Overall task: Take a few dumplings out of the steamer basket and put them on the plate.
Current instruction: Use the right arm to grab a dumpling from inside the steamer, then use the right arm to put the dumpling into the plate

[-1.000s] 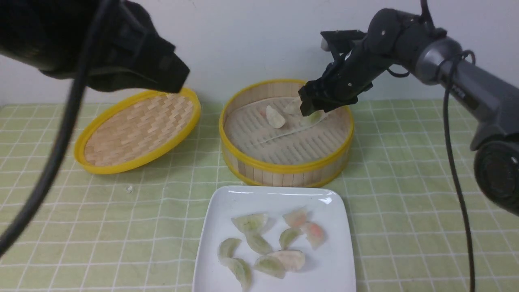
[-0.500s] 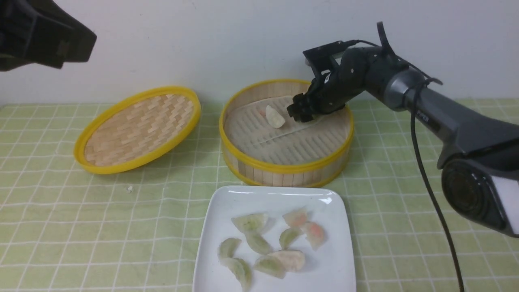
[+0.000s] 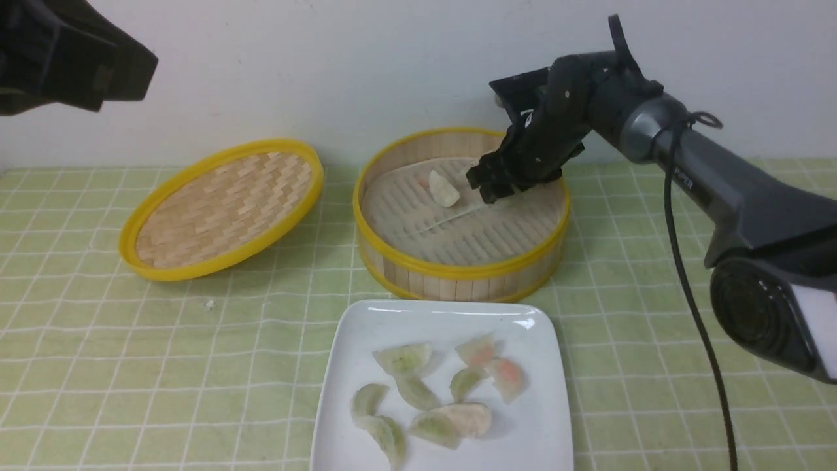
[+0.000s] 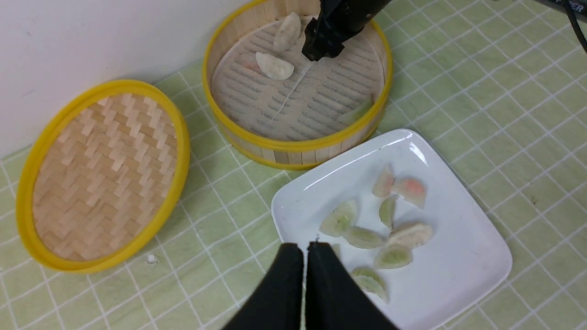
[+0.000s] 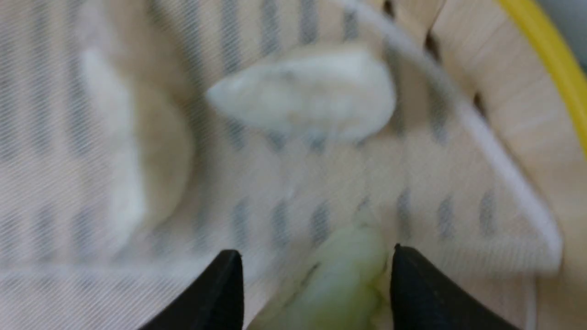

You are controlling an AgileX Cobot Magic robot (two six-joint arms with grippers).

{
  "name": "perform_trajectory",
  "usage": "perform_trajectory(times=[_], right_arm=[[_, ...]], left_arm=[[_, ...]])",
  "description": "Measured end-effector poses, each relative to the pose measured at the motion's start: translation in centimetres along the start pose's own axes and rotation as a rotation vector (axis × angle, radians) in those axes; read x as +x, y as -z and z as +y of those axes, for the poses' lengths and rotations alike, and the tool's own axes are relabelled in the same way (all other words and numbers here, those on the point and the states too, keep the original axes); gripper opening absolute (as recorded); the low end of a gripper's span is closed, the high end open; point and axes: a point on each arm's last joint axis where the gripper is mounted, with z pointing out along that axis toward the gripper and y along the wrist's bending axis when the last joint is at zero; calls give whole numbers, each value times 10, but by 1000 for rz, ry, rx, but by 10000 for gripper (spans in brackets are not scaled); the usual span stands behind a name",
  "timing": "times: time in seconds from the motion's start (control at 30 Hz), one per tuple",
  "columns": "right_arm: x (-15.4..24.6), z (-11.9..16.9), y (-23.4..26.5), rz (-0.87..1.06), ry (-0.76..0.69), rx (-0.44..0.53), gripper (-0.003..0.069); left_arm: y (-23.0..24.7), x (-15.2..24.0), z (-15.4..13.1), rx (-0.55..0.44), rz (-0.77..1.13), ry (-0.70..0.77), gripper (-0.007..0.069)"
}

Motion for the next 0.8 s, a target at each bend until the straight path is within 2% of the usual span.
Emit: perform_trajectory(times=[0.17, 0.23, 0.37, 0.5, 0.57, 0.7, 0.73, 0.8], right_arm=[[-14, 12, 44, -42, 1, -76, 377], [-23, 20, 77, -101, -8, -122, 377], [-23, 30, 115, -126, -17, -157, 377], [7, 54, 173, -76, 18, -180, 377], [33, 71, 187, -15, 59, -201, 377], [100, 107, 178, 177, 111, -250, 377], [103, 107, 174, 189, 109, -249, 377], [138, 118, 152, 275, 85, -246, 377]], left_arm=[[0, 0, 0, 0, 0, 0, -6], [0, 0, 0, 2, -1, 0, -6], [0, 0, 0, 1, -1, -3, -6], [0, 0, 0, 1, -1, -6, -6], [0, 0, 0, 1, 1, -6, -6], [-10, 7, 0, 2, 44, -7, -6], [-10, 7, 0, 2, 44, -7, -6], [-19, 12, 0, 3, 79, -7, -6]])
